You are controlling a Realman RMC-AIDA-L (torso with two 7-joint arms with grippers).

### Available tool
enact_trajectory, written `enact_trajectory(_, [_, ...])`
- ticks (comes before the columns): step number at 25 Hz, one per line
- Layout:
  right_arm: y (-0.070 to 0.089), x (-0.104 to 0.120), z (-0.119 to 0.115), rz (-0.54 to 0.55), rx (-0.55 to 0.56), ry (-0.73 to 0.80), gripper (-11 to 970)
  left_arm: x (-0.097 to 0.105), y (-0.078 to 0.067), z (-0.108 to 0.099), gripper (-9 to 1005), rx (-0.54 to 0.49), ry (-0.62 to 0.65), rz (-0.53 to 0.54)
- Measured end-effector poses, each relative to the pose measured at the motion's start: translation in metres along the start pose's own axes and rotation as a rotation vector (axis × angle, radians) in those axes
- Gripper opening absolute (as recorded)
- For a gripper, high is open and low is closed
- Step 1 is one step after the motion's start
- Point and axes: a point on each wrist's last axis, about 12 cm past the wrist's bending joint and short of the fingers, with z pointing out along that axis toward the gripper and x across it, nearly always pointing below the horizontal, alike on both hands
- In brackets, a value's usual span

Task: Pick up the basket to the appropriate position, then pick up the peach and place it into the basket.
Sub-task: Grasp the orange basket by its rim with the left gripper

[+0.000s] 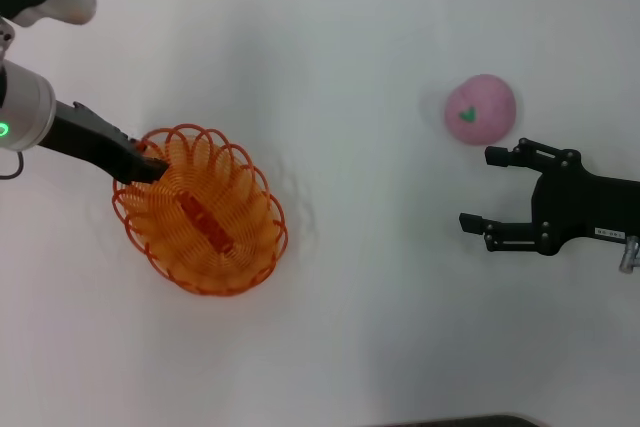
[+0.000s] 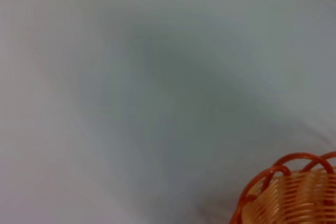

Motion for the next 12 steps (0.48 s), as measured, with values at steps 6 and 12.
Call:
enact_trajectory(6, [-0.0001,-0.0001,0.0,0.0,0.0,0.0,945,-0.0046,-0.0002,-0.0002,256,-0.007,-0.005,0.003])
enact_trajectory(12, [-0.0016,-0.0005,-0.0013,-0.001,0.011,-0.003,945,-0.0085,-0.0009,-0.0003,154,-0.008,-0.015,0.003])
